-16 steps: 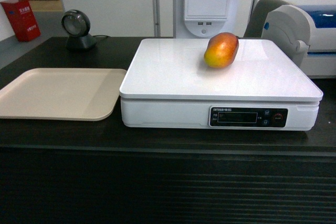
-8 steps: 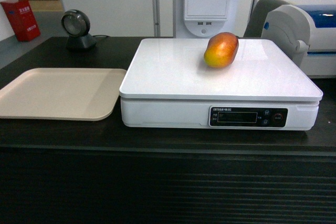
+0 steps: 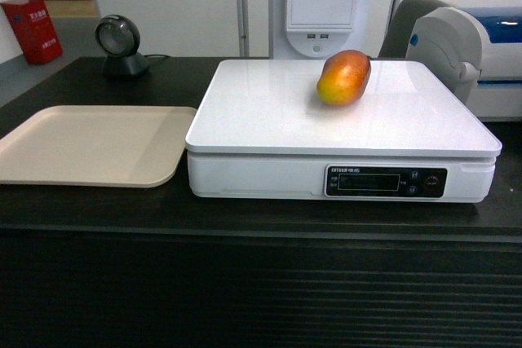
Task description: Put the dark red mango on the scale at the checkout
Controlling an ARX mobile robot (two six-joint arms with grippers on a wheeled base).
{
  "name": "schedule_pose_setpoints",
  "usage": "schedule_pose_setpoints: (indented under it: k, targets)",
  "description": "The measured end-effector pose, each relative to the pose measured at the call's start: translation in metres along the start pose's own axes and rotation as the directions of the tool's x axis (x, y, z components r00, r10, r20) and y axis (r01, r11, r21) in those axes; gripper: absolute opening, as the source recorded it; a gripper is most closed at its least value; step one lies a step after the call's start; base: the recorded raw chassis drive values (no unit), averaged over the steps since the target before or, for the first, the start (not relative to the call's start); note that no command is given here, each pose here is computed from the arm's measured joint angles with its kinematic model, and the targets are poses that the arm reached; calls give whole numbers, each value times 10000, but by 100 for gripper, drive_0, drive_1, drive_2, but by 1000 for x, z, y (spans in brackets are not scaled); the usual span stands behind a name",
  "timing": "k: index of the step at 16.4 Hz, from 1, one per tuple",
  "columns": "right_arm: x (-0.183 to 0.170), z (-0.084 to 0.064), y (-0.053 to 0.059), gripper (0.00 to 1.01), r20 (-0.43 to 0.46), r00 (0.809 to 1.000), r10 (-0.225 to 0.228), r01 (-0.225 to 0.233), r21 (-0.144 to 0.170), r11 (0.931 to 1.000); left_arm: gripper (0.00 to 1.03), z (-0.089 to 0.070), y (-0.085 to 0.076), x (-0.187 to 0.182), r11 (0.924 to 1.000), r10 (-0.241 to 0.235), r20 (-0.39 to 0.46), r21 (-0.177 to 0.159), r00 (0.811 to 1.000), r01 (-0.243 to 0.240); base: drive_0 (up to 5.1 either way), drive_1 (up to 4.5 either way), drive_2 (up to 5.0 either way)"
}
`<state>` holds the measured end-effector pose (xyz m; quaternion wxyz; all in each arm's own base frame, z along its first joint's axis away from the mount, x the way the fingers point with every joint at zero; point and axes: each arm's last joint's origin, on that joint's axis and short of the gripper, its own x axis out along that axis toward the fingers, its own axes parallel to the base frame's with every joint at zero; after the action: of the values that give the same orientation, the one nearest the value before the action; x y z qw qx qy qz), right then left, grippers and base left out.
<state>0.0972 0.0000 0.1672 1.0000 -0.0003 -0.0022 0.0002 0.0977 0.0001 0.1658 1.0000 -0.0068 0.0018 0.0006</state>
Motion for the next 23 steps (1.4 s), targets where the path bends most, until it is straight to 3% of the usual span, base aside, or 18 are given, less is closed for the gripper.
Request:
schedule_pose_setpoints:
  k: [23]
  targets:
    - [0,0,0,98,4,10000,0,0,-4,10000,98,0,0,0,10000,4,4,0,10000,-4,0,0,0]
